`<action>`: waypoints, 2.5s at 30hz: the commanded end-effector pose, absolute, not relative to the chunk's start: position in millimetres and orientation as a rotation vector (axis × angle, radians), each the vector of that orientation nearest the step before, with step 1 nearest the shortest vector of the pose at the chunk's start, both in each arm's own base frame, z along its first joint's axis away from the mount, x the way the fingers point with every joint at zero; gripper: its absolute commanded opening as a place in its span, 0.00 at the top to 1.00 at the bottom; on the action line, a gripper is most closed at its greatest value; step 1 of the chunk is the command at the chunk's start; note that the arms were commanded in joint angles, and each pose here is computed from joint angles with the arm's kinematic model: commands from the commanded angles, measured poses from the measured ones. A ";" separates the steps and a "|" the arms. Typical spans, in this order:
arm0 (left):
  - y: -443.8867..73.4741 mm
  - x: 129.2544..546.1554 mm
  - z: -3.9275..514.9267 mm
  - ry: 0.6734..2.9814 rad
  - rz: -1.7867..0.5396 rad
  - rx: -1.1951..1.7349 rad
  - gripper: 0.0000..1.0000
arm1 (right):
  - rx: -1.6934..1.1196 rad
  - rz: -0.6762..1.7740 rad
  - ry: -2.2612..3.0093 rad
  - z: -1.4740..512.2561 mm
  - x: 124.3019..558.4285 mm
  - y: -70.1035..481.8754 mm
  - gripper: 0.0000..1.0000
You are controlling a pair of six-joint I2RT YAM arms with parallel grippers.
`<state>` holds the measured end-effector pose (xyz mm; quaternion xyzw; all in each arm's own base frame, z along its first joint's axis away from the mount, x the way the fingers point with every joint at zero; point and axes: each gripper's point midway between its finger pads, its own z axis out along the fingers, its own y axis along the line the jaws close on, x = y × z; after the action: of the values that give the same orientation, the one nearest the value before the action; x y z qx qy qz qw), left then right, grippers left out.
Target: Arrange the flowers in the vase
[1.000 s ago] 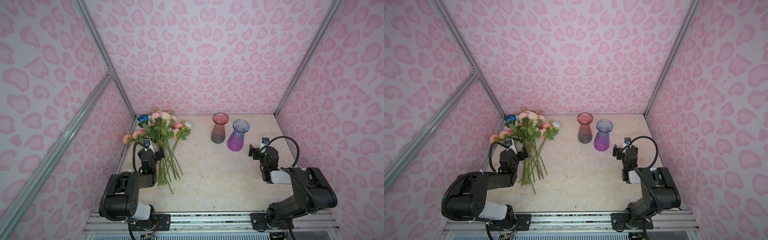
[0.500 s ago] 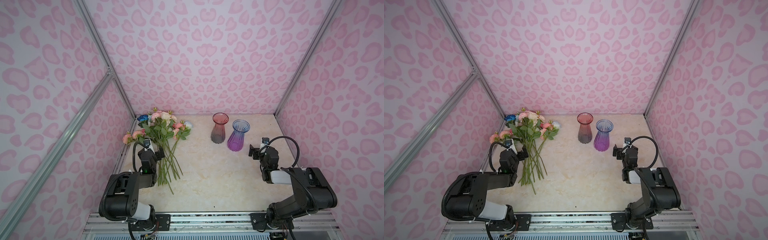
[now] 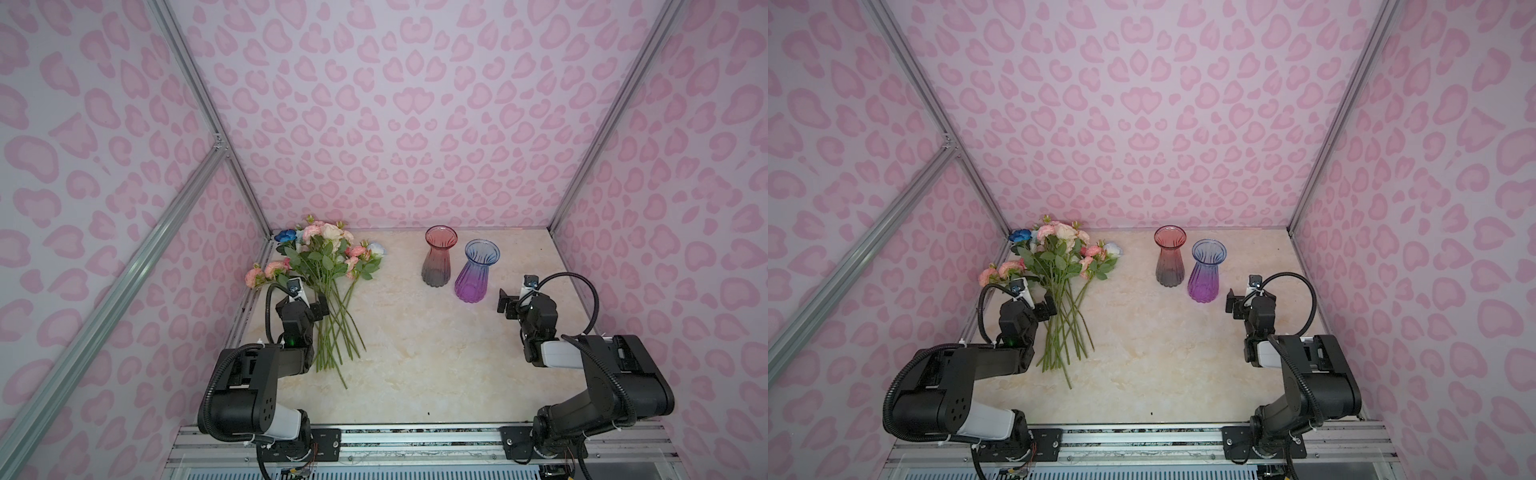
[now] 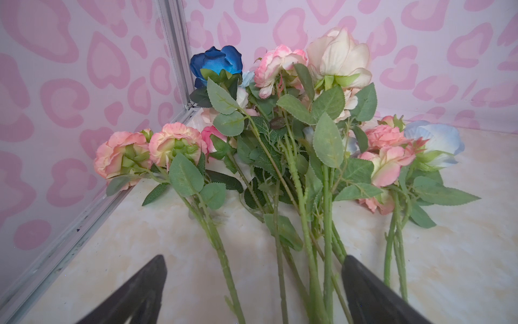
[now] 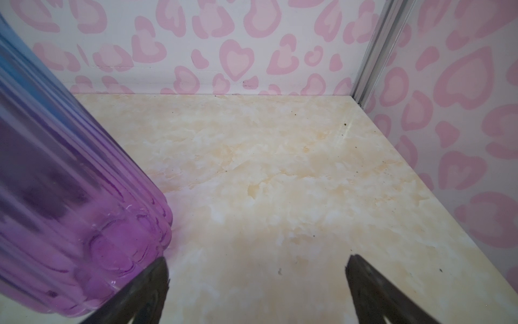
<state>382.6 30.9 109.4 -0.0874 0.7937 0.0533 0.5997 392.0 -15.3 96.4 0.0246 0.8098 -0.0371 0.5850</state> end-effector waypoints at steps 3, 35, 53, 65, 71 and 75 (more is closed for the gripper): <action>30.5 385.2 117.4 1.809 0.120 -0.193 0.02 | 0.057 -0.081 1.883 98.1 392.8 -14.2 0.00; 0.6 274.4 312.2 1.843 -0.413 -0.613 0.17 | 0.501 0.059 2.235 254.6 322.0 6.6 0.41; -42.2 271.8 233.8 2.108 -0.625 -0.543 0.09 | 0.476 0.272 2.277 279.5 425.1 20.8 0.48; -47.7 259.9 197.4 2.182 -0.657 -0.569 0.08 | 0.372 0.401 2.379 252.6 440.8 73.9 0.52; -50.5 254.8 191.2 2.182 -0.685 -0.579 0.08 | 0.380 0.293 2.417 242.6 439.1 70.2 0.52; -50.8 254.0 188.9 2.182 -0.683 -0.570 0.08 | 0.398 0.238 2.429 236.5 437.9 64.4 0.53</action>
<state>253.8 -48.6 188.6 -0.2282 0.8569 -0.2614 0.3812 440.6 70.2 242.3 0.1492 0.9235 0.1149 0.3341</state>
